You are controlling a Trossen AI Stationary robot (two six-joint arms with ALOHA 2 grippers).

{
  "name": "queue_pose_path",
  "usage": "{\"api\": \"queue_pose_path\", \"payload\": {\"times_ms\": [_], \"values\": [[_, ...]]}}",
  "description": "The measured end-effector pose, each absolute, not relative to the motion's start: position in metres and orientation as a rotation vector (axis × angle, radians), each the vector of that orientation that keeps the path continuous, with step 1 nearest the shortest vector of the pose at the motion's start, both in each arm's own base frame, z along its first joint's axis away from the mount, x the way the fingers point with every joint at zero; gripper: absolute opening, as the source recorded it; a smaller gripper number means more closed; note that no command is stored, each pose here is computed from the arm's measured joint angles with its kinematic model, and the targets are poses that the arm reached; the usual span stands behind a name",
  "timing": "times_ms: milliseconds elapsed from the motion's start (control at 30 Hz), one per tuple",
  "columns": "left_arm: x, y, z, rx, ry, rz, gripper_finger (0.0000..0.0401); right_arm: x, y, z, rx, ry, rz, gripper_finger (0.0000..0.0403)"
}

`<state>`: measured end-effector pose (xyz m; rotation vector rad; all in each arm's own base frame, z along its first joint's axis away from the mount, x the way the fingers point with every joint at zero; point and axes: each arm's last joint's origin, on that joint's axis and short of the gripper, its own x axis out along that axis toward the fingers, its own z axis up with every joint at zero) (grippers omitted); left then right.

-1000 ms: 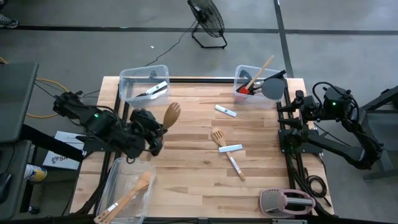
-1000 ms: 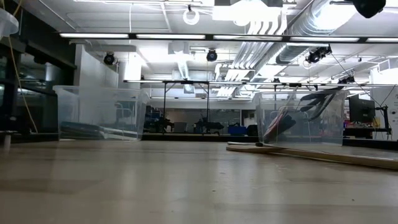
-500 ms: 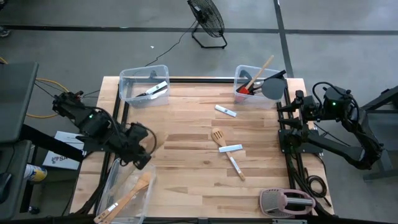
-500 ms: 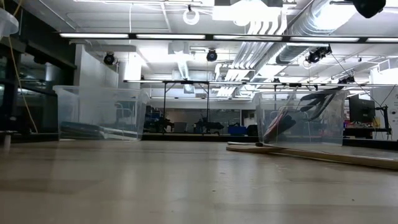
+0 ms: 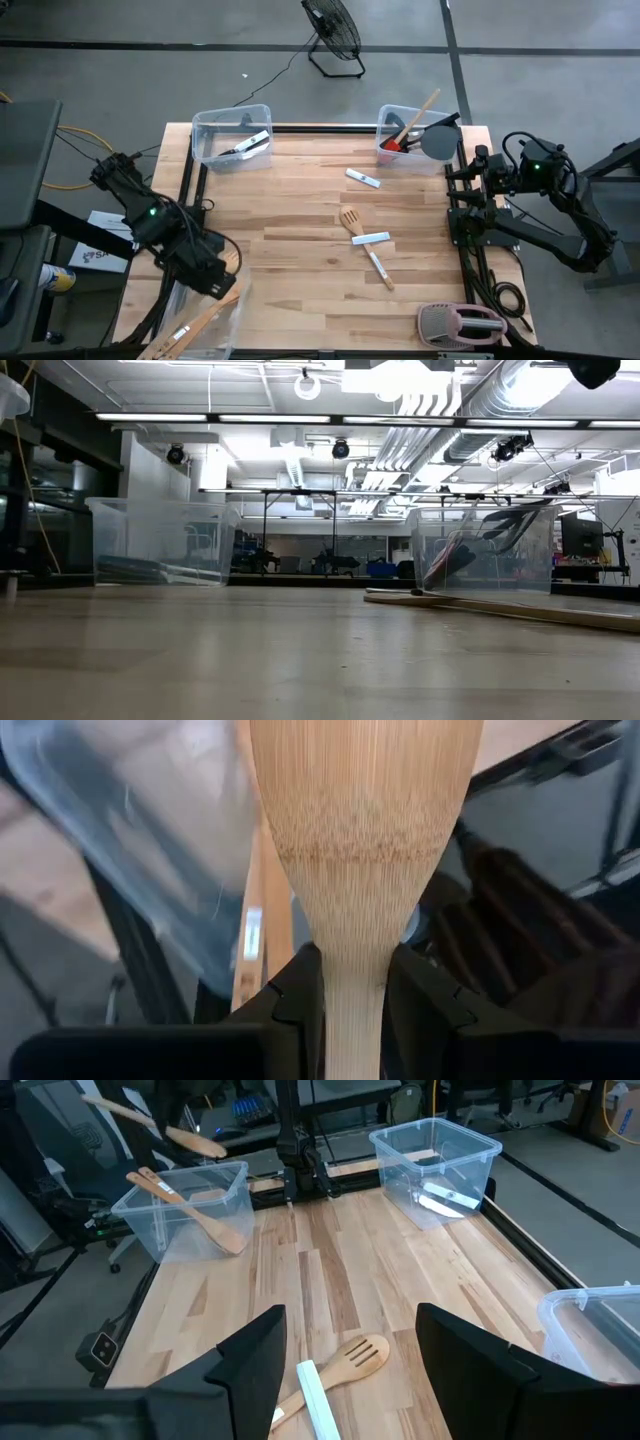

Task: Pick & Place Kitchen Items
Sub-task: Put the brown serving spoon into the bottom transparent bin

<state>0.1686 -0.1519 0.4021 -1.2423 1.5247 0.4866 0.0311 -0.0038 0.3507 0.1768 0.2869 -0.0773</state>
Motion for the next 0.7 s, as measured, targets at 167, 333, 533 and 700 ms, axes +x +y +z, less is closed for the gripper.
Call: {"api": "queue_pose_path", "payload": {"times_ms": [167, 333, 533, 700], "values": [[0.174, -0.161, 0.393, -1.264, 1.641, 0.565, 0.0084, 0.031, -0.004, 0.351, 0.177, 0.287, -0.078, 0.0215], [0.178, -0.166, 0.385, -1.246, 1.696, 0.657, 0.0084, 0.031, -0.004, 0.351, 0.177, 0.287, -0.077, 0.0215], [0.186, -0.175, 0.374, -1.233, 1.789, 0.731, 0.0084, 0.031, -0.004, 0.351, 0.177, 0.287, -0.077, 0.0215], [0.194, -0.183, 0.363, -1.192, 1.843, 0.725, 0.0084, 0.031, -0.004, 0.351, 0.177, 0.287, -0.077, 0.0215]]}}
